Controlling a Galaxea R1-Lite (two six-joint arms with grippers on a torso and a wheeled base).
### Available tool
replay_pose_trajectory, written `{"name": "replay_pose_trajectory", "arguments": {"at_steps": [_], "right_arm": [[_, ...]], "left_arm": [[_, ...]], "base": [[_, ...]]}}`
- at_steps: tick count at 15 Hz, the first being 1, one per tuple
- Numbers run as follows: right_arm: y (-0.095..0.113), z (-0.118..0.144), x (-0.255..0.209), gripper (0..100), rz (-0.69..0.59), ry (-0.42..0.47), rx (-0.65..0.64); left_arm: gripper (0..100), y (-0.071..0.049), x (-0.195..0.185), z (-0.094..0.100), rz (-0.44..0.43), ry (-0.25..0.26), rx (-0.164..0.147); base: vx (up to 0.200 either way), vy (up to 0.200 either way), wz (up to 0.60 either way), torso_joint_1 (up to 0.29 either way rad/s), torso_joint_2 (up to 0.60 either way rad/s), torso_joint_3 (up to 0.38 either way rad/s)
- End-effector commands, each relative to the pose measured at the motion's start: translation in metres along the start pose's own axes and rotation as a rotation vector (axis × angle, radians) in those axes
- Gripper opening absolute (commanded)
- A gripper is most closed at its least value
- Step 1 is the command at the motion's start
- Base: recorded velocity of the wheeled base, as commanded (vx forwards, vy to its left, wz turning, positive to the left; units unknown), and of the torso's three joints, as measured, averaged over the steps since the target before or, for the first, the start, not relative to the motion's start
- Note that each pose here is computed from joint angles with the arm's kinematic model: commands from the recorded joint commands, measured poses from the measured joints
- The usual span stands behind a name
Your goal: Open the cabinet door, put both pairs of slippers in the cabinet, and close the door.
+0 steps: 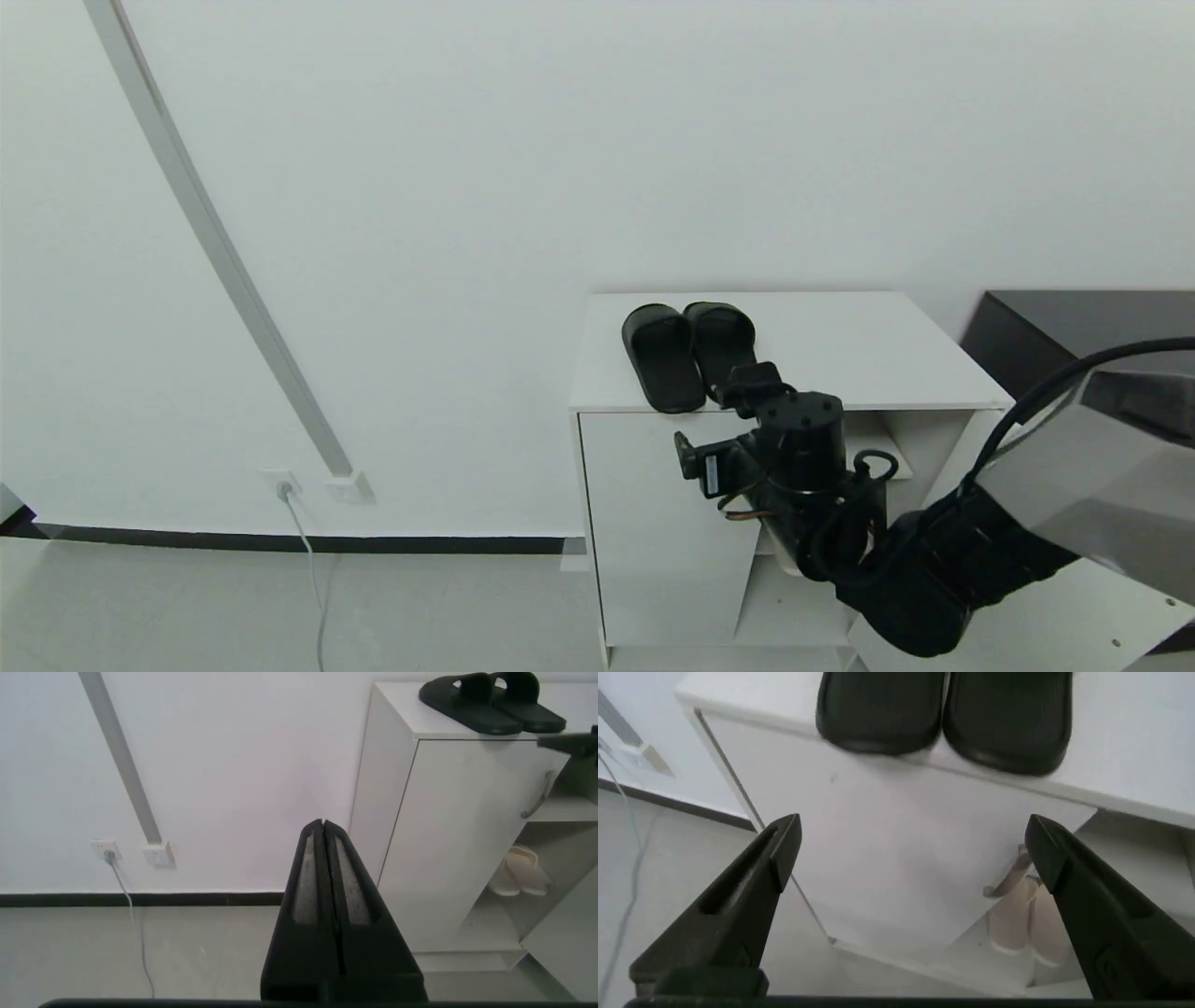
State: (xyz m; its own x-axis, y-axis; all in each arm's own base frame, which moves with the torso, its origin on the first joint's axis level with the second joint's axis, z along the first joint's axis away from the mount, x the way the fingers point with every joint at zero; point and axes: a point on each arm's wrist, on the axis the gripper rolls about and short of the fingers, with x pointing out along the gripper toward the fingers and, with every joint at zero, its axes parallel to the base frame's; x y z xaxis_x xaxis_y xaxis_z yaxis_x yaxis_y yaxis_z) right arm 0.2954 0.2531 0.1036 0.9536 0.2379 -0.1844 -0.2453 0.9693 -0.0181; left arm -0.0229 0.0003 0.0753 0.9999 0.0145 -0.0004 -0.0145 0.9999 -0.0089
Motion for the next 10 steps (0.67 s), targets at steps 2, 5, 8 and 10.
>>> {"name": "replay_pose_trajectory", "arguments": {"at_steps": [2,5,8,10], "right_arm": [[0.001,0.06,-0.007,100,0.002,-0.048,0.091],[0.0,0.069,-0.01,100,-0.009,-0.018,0.1],[0.0,0.067,-0.01,100,-0.01,-0.012,0.098],[0.0,0.059,-0.009,100,-0.011,0.009,0.09]], "left_arm": [[0,0.0,0.0,0.0,-0.001,0.001,0.0],[0,0.0,0.0,0.0,-0.001,0.001,0.001],[0,0.0,0.0,0.0,-0.002,0.001,0.001],[0,0.0,0.0,0.0,-0.002,0.001,0.001]], "base": [[0.0,0.0,0.0,0.0,0.0,0.0],[0.133,0.0,0.0,0.002,0.0,0.0],[0.2,0.0,0.0,-0.004,-0.01,0.006],[0.2,0.0,0.0,0.012,0.0,-0.002]]}}
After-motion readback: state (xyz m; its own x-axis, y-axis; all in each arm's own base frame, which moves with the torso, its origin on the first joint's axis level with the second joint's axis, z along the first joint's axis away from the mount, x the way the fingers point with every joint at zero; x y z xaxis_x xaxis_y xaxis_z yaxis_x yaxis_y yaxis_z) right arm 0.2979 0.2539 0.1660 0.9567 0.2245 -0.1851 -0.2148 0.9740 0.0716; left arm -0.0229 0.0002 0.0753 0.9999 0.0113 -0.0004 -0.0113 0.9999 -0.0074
